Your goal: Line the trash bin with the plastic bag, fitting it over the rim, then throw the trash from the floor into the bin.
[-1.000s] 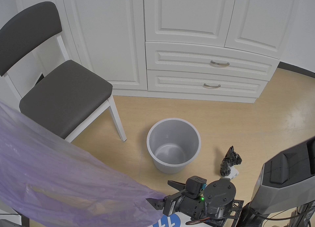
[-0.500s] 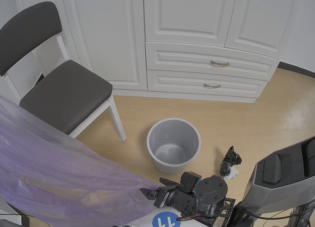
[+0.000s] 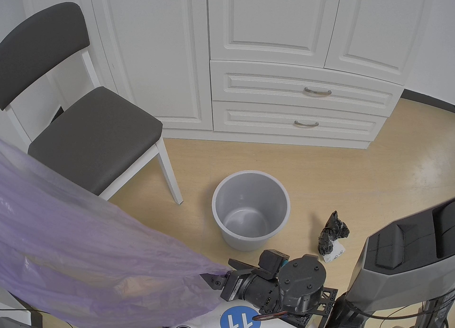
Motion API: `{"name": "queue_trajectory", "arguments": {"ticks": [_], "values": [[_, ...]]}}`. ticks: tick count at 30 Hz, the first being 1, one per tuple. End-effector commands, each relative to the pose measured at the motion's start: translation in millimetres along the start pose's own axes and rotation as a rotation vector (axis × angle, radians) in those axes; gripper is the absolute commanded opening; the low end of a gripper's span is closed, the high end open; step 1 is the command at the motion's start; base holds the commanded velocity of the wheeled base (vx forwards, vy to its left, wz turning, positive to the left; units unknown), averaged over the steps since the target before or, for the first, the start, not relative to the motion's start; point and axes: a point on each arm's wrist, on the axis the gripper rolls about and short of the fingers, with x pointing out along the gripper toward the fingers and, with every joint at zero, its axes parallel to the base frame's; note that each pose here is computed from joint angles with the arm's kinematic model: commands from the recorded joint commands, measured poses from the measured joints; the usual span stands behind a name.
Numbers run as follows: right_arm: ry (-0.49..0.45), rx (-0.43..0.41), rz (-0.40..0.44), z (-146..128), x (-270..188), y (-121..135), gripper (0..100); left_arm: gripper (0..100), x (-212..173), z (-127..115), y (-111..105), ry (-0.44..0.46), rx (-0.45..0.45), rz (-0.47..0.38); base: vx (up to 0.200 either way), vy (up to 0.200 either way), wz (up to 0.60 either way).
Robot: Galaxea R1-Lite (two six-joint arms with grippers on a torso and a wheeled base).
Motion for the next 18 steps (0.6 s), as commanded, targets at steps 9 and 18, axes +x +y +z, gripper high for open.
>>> {"name": "queue_trajectory", "arguments": {"ticks": [9,18], "values": [[0.017,-0.006,-0.024,-11,8,-11,100,0,0,1,0,-0.005,0.002,0.001,0.0,0.0,0.0],[0.038,-0.012,-0.051,-19,12,-20,100,0,0,1,0,-0.005,0.002,0.001,0.0,0.0,0.0]]}}
